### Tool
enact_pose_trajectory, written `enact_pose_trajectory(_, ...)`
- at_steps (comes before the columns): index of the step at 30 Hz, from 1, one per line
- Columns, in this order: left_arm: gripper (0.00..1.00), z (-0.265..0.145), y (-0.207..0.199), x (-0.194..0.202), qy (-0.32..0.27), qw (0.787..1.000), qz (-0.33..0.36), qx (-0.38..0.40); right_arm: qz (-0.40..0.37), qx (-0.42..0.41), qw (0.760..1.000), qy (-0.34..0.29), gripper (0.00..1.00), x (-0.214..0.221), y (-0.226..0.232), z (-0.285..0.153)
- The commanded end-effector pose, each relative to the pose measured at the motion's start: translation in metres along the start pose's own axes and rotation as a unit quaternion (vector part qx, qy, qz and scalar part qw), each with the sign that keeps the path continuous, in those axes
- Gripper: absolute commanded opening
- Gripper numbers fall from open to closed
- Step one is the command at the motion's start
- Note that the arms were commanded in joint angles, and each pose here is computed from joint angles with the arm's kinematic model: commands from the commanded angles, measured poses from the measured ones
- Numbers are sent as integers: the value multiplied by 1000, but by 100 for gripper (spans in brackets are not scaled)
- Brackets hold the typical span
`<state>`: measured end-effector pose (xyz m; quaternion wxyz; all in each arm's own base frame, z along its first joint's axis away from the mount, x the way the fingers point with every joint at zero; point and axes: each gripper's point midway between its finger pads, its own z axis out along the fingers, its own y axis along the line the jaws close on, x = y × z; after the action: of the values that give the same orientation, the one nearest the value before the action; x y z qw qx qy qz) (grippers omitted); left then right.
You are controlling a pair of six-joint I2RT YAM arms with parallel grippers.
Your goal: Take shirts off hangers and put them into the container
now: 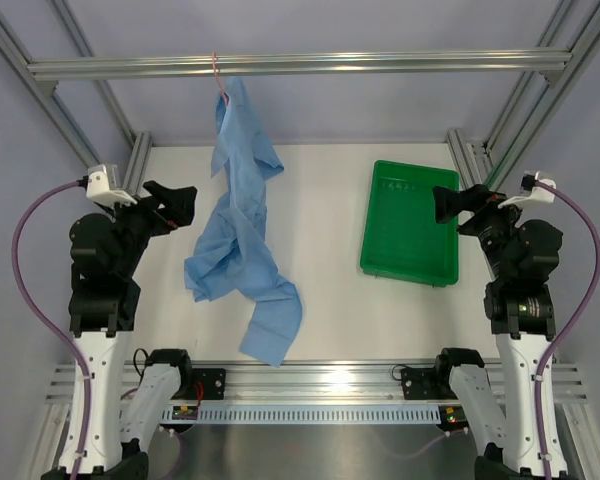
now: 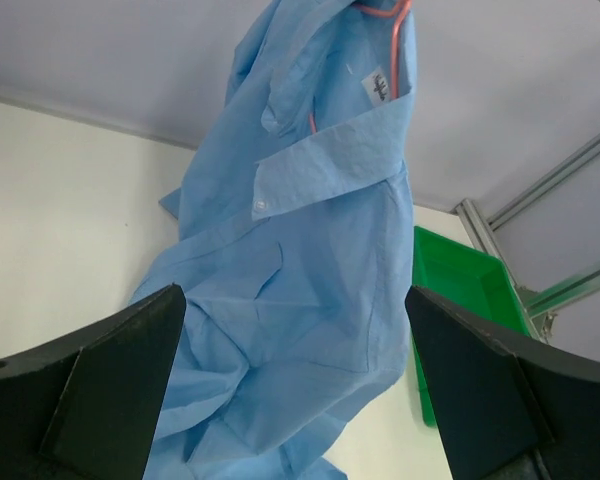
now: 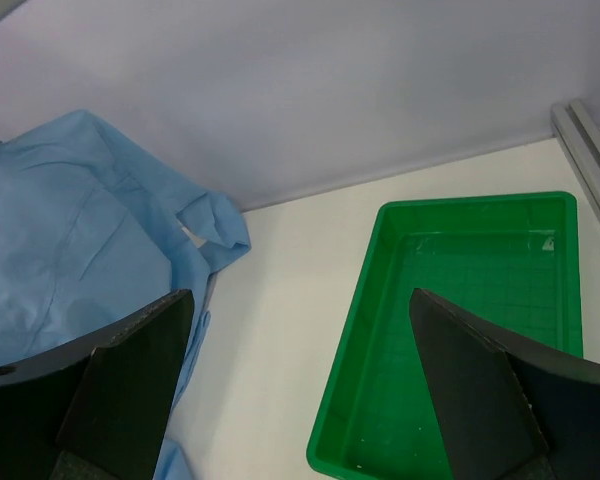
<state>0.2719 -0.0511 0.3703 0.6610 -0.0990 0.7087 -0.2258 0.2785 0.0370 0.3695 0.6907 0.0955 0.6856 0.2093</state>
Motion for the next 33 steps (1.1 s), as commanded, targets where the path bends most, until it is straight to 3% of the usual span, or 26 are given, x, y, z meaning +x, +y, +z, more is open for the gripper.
enact_pose_trajectory(1,99,10,-1,-7,25,1000,12,-8,2,7,1000,15,100,-1,-2,5)
enact_pose_trajectory(8,99,11,-14,-25,35,999,21,-19,19,-11,999,37,99,5,5,11)
enact_pose_trajectory(12,91,26,-31,-35,58,998,18,11,17,-7,999,41,99,7,4,11)
enact_pose_trajectory(20,91,50,-67,-70,52,994,43,85,13,-4,999,51,99,11,0,15)
enact_pose_trajectory(26,81,85,-89,-77,85,976,-32,197,7,-6,999,46,99,7,2,13)
enact_pose_trajectory(33,75,123,-76,-70,104,968,-62,220,2,-14,999,39,100,3,6,12)
